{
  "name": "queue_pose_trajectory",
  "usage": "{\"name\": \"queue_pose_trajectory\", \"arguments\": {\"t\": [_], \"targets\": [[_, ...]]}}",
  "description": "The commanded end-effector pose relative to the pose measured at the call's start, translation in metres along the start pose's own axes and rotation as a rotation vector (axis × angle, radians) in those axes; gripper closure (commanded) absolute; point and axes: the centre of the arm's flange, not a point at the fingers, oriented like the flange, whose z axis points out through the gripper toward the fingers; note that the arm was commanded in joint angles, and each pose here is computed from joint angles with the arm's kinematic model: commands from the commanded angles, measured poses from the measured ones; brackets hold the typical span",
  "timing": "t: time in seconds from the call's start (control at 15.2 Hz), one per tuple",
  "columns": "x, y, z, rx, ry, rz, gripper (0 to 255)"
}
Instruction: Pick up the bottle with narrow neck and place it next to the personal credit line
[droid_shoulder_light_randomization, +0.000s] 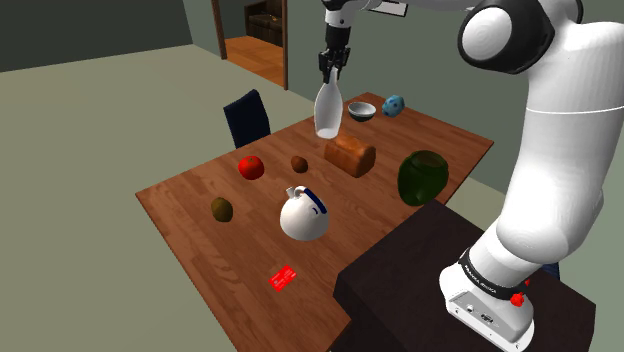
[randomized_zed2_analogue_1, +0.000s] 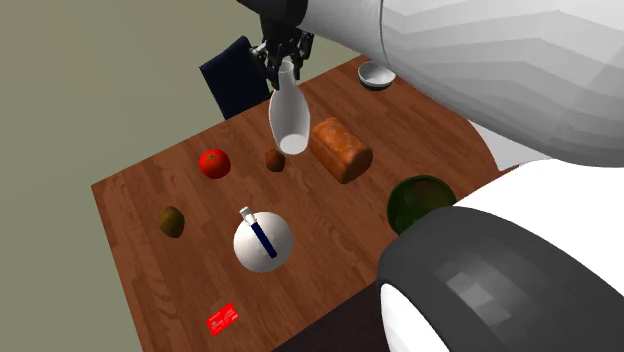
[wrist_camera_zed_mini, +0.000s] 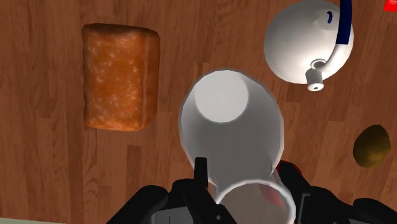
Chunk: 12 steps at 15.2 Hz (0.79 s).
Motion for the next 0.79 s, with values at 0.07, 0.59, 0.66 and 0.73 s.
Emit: {"name": "queue_pose_trajectory", "arguments": {"t": [0.07, 0.59, 0.66, 0.73], "targets": [[0.001, 0.001, -0.017, 0.000, 0.000, 0.000, 255], [-0.003, -0.011, -0.051, 0.000, 0.000, 0.000, 255], [-0.008, -0.023, -0.051, 0.000, 0.000, 0.000, 255], [-0.014, -0.036, -0.051, 0.000, 0.000, 0.000, 255]]}}
